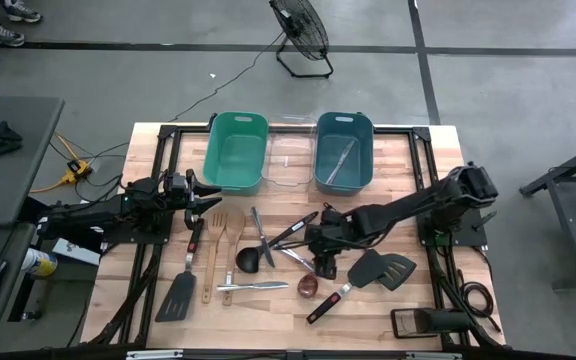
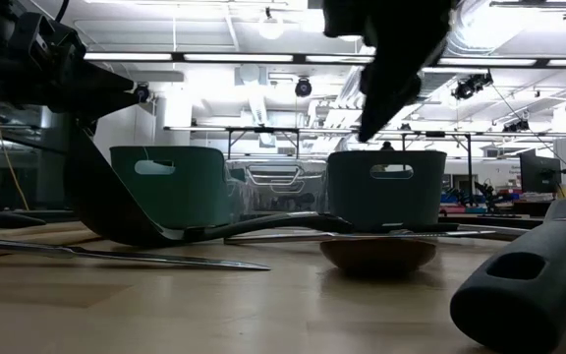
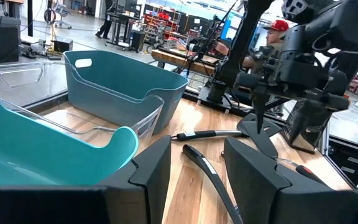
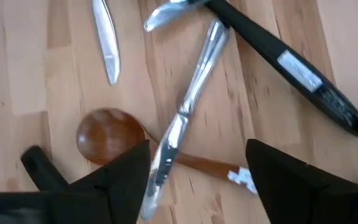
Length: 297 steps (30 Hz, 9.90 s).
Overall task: Pick & Place Kitchen Items
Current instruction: Put the silver table knife into the blue bin
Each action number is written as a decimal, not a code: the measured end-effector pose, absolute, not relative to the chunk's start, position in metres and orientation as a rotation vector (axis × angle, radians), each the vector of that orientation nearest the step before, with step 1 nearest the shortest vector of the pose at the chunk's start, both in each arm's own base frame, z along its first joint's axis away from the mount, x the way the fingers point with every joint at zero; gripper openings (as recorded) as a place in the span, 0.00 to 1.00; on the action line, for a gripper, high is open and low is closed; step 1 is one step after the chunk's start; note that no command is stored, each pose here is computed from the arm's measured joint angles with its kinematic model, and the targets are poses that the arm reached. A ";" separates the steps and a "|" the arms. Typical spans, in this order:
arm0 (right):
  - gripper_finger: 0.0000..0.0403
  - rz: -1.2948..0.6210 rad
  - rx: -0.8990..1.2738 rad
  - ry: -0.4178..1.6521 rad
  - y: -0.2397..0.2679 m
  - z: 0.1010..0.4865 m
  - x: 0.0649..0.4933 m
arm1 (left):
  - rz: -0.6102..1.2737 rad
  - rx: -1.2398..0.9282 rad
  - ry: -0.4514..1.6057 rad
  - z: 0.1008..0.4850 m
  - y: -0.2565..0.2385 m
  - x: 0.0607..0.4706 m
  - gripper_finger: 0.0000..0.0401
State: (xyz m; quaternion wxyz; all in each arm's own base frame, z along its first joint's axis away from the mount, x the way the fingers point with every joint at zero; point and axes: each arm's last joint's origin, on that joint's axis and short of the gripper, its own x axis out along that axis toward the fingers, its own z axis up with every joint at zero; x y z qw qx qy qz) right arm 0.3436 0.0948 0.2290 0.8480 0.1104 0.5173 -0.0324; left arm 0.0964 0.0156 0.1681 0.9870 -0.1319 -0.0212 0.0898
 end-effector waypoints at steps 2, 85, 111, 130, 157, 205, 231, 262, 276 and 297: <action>0.69 -0.077 0.233 1.101 0.096 0.228 0.354 | 0.180 -0.265 -0.043 0.168 0.016 0.096 0.37; 0.09 -0.265 0.335 1.351 0.106 0.131 0.401 | 0.180 -0.265 -0.043 0.168 0.016 0.096 0.37; 0.09 -0.110 0.369 1.303 0.089 0.207 0.380 | 0.180 -0.265 -0.043 0.168 0.016 0.096 0.37; 0.09 0.086 0.030 1.088 0.009 0.333 0.302 | 0.180 -0.265 -0.043 0.168 0.016 0.096 0.37; 0.09 0.280 -0.731 1.171 -0.140 0.325 0.272 | 0.180 -0.265 -0.042 0.168 0.016 0.096 0.37; 0.10 0.438 -0.774 1.414 -0.188 0.226 0.286 | 0.180 -0.265 -0.043 0.168 0.016 0.096 0.37; 0.12 0.468 -0.783 1.385 -0.190 0.206 0.296 | 0.180 -0.265 -0.043 0.168 0.016 0.096 0.37; 0.29 -0.147 -0.110 1.233 -0.182 0.245 0.290 | 0.180 -0.265 -0.043 0.168 0.016 0.096 0.37; 0.29 -0.027 -0.006 0.698 -0.141 0.272 0.277 | 0.180 -0.265 -0.043 0.168 0.016 0.096 0.37; 0.29 -0.016 -0.010 0.204 -0.061 0.237 0.182 | 0.181 -0.265 -0.043 0.168 0.016 0.096 0.37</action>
